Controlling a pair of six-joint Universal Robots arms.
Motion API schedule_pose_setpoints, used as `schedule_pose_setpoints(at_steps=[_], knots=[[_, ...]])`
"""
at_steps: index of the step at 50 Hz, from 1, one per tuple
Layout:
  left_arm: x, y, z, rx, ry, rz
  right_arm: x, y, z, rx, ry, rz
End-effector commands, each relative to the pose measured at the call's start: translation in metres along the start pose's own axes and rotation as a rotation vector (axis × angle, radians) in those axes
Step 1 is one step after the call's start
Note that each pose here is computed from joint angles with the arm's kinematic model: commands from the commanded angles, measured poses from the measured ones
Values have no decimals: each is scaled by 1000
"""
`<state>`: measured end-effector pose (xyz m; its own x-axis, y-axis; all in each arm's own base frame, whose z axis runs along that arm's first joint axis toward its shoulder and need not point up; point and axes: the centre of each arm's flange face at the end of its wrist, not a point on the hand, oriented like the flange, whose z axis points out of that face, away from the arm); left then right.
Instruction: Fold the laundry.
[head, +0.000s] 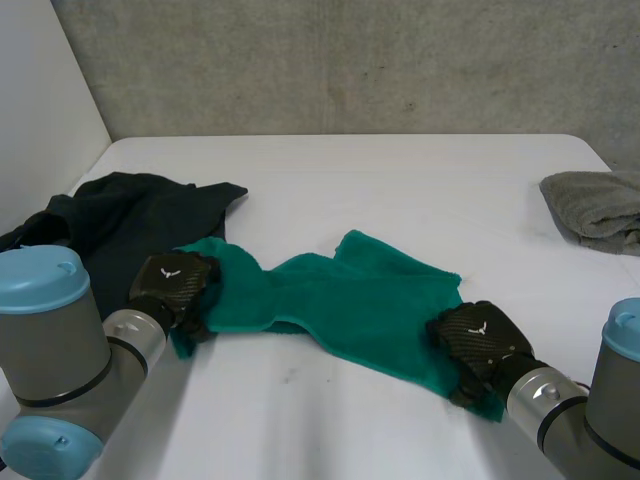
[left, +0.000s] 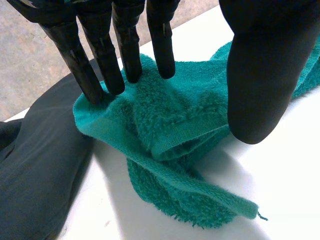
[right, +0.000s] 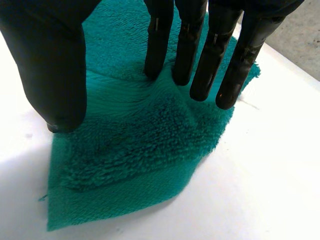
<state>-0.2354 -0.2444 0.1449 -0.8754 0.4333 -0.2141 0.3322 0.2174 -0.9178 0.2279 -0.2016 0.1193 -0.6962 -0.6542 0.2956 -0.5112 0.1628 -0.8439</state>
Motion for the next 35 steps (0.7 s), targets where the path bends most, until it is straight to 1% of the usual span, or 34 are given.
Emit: schedule_pose_setpoints(at_steps=[1,12,16,18,20,25,28,32,35], knots=[[1,0,-1,-1,3,1,1,-2,2,12,7,-5],[1,1,-1,-5,2,0,8,-1,9,19,28,-13],[1,1,-2,-5,4,1,12,-2,11,22,62,-31],[1,1,-2,-5,4,1,18,-6,11,30,112,-59],[1,0,-2,-3,5,1,21,-8,11,34,132,-65],[1,0,-3,-3,6,-1,26,-22,0,65,158,-78],[1,0,-3,-4,8,-2,24,-24,-8,46,128,-67],[2,0,-3,-5,10,-2,9,-17,-20,-37,-3,2],[2,0,-3,-5,11,-2,3,-15,-25,-51,-52,49]])
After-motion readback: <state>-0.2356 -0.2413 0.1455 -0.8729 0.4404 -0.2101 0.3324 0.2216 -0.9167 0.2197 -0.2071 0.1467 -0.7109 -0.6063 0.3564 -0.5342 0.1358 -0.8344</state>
